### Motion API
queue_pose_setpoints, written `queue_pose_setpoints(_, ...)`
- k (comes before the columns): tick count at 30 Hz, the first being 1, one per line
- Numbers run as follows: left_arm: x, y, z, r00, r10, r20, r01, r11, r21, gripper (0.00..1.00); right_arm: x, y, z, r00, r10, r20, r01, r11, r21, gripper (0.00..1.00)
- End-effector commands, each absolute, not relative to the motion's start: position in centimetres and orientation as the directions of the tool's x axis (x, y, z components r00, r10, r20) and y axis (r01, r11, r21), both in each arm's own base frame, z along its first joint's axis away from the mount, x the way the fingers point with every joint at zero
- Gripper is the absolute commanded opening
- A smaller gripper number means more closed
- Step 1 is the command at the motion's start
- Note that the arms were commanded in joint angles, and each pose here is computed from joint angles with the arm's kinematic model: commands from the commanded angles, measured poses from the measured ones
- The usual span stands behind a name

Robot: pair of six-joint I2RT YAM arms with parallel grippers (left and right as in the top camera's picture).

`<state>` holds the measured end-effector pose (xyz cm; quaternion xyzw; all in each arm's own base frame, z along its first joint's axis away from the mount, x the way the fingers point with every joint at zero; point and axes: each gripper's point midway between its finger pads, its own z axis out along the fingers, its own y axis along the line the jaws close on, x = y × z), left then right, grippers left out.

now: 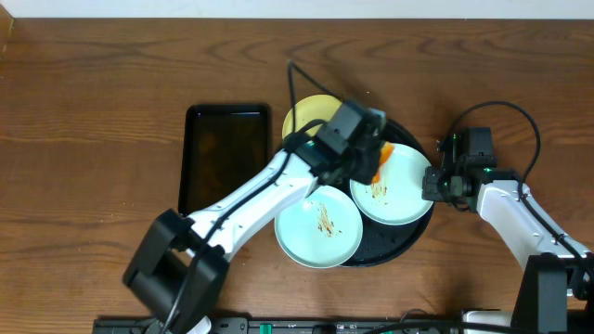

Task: Clean dirty plates on tray and stack at the side
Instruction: 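Scrub the right pale green plate with the sponge in the left gripper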

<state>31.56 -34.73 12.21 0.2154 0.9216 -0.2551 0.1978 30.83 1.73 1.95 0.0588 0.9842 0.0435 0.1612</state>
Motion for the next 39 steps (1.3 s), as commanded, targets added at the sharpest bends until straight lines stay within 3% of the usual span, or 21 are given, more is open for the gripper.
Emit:
queue_pose_setpoints(1,31.4,-36.9,12.3,-0.834,0.305,-0.459,0.509,0.745,-0.431,0.07,30.4,2.0,1.4,-0.95,0.13,-0.284,0.101,0.988,0.114,0.01)
queue_pose_setpoints(13,28.6,-40.5,6.3,-0.919,0.312,-0.241,0.393,0.677,-0.623,0.07,30.4,2.0,1.4,-0.95,0.13,-0.284,0.101,0.988,0.115,0.01)
queue_pose_setpoints(20,27.3,-40.6,3.1,-0.925,0.341,-0.166,0.367,0.695,-0.619,0.07,30.4,2.0,1.4,-0.95,0.131,-0.284,0.102,0.988,0.115,0.01)
queue_pose_setpoints(23,28.3,-38.6,1.2,-0.935,0.315,-0.164,0.354,0.786,-0.508,0.07,30.3,2.0,1.4,-0.951,0.13,-0.281,0.102,0.988,0.114,0.01)
queue_pose_setpoints(25,30.1,-35.4,-0.4,-0.94,0.276,-0.201,0.328,0.89,-0.315,0.07,30.3,2.0,1.4,-0.951,0.131,-0.28,0.102,0.988,0.114,0.01)
queue_pose_setpoints(29,32.3,-32.0,-1.0,-0.93,0.25,-0.268,0.288,0.951,-0.112,0.07,30.2,2.0,1.3,-0.952,0.13,-0.276,0.102,0.988,0.113,0.01)
queue_pose_setpoints(39,34.7,-32.8,3.9,-0.876,0.252,-0.411,0.319,0.942,-0.104,0.07,29.9,2.0,1.3,-0.955,0.131,-0.267,0.104,0.988,0.112,0.01)
